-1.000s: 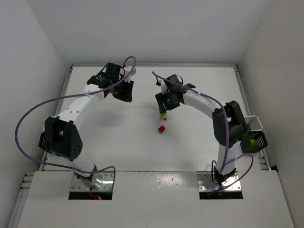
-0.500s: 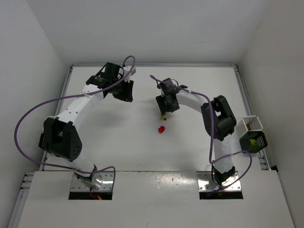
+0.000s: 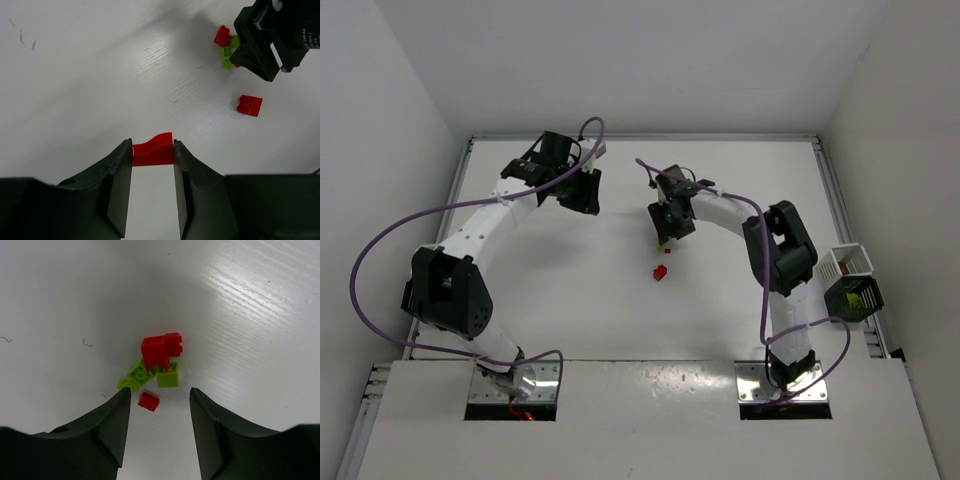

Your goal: Sort the legos into containers by color

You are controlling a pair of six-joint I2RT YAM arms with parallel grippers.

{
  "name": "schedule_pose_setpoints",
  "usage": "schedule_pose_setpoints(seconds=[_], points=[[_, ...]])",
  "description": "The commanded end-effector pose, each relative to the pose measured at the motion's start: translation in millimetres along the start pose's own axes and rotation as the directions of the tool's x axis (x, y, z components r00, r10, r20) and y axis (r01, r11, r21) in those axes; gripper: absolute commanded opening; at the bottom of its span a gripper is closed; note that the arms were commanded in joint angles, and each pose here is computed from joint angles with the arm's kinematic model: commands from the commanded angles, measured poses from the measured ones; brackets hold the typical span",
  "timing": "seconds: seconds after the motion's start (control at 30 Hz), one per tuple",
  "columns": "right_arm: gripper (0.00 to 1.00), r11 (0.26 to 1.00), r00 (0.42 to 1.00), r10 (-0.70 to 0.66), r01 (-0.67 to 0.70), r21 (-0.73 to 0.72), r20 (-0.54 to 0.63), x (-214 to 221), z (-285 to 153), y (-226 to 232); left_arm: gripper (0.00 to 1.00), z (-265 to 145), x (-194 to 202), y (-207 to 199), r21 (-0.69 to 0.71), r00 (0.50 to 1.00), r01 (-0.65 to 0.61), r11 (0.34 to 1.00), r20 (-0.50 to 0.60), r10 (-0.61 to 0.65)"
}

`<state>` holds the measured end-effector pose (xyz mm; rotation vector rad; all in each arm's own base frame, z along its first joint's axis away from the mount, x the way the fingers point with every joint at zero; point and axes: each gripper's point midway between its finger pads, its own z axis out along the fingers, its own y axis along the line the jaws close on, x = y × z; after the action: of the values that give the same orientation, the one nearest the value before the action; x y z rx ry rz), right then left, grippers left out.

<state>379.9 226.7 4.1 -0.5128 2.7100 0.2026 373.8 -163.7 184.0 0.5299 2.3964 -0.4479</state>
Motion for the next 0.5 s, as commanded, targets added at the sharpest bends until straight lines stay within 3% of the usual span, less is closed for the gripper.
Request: schedule_pose_setpoints(seconds=[0.0, 0.1, 0.47], points=[[0.52, 0.999, 1.000, -0.006, 0.007, -0.049, 0.017, -9, 1, 7, 0.24, -12, -13, -2, 0.011, 0.998, 0.004, 1.000, 0.061, -0.005], [0.58, 0.995, 1.000, -0.016, 0.017, -0.099, 0.011, -11, 1, 15, 0.24, -12, -13, -2, 0.011, 0.998, 0.004, 1.000, 0.061, -0.005], [0.57, 0.994, 1.000, -0.017, 0.015, -0.105, -0.019, -9, 13, 17, 0.24, -11, -15, -2, 0.011, 0.998, 0.004, 1.000, 0.061, -0.005]])
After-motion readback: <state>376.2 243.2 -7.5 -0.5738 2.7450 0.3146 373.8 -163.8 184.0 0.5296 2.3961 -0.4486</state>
